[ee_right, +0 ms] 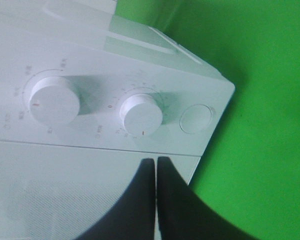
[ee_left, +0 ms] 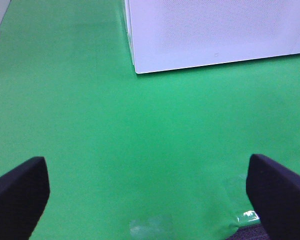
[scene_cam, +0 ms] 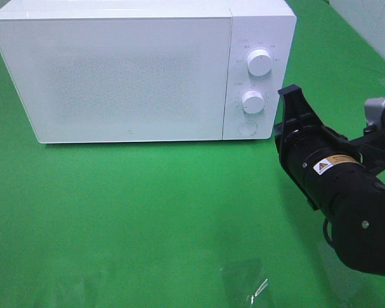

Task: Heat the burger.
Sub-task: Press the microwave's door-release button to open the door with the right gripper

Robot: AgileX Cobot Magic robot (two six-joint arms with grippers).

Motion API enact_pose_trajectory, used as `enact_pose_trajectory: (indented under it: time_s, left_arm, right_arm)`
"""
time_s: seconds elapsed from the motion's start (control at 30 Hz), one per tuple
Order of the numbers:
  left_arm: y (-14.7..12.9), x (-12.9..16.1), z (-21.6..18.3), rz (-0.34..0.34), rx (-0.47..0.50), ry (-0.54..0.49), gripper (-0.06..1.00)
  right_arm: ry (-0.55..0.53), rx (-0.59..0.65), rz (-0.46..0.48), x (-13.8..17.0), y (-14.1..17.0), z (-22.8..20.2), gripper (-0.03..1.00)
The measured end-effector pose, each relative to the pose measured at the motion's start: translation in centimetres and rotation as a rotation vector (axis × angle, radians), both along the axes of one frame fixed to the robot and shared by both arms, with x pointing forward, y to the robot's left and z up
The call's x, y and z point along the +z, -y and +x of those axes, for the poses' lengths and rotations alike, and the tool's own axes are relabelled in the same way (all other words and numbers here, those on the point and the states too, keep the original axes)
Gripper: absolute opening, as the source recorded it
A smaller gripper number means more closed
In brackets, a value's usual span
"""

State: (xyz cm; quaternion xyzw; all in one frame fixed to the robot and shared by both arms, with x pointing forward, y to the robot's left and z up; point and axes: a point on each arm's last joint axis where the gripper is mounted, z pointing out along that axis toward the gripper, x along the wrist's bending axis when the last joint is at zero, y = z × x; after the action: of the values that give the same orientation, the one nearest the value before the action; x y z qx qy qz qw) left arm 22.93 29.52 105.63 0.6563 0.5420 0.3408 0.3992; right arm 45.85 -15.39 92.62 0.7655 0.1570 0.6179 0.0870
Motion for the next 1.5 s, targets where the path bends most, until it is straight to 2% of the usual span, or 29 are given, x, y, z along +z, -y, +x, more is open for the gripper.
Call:
enact_pose_trajectory:
  time_s: [0.03, 0.07, 0.13, 0.33, 0.5, 0.87, 1.5]
  left_arm:
    - [0.0, 0.0, 0.0, 0.000, 0.000, 0.000, 0.99]
    - [0.0, 0.0, 0.0, 0.000, 0.000, 0.000, 0.99]
    - [0.0, 0.0, 0.0, 0.000, 0.000, 0.000, 0.99]
    - [0.0, 0.0, 0.0, 0.000, 0.000, 0.000, 0.99]
    - [0.0, 0.0, 0.0, 0.000, 0.000, 0.000, 0.99]
    - [0.0, 0.0, 0.0, 0.000, 0.000, 0.000, 0.99]
    - [0.0, 0.0, 0.0, 0.000, 0.000, 0.000, 0.99]
  right_arm:
    - [-0.041, -0.014, 0.097, -0.3, -0.1, -0.1, 0.00]
    - [-0.041, -0.014, 0.097, -0.3, -0.1, -0.1, 0.00]
    - [-0.115, -0.024, 0.191, -0.9, -0.3, -0.3, 0.00]
    - [-0.156, -0.031, 0.240, -1.2, -0.4, -0.4, 0.00]
    - [-0.192, -0.043, 0.239, -2.0, -0.6, 0.9, 0.00]
    - [-0.197, -0.036, 0.245, -2.4, -0.8, 4.0, 0.00]
    - [-0.231, -0.030, 0.233, -4.9, -0.9, 10.0, 0.00]
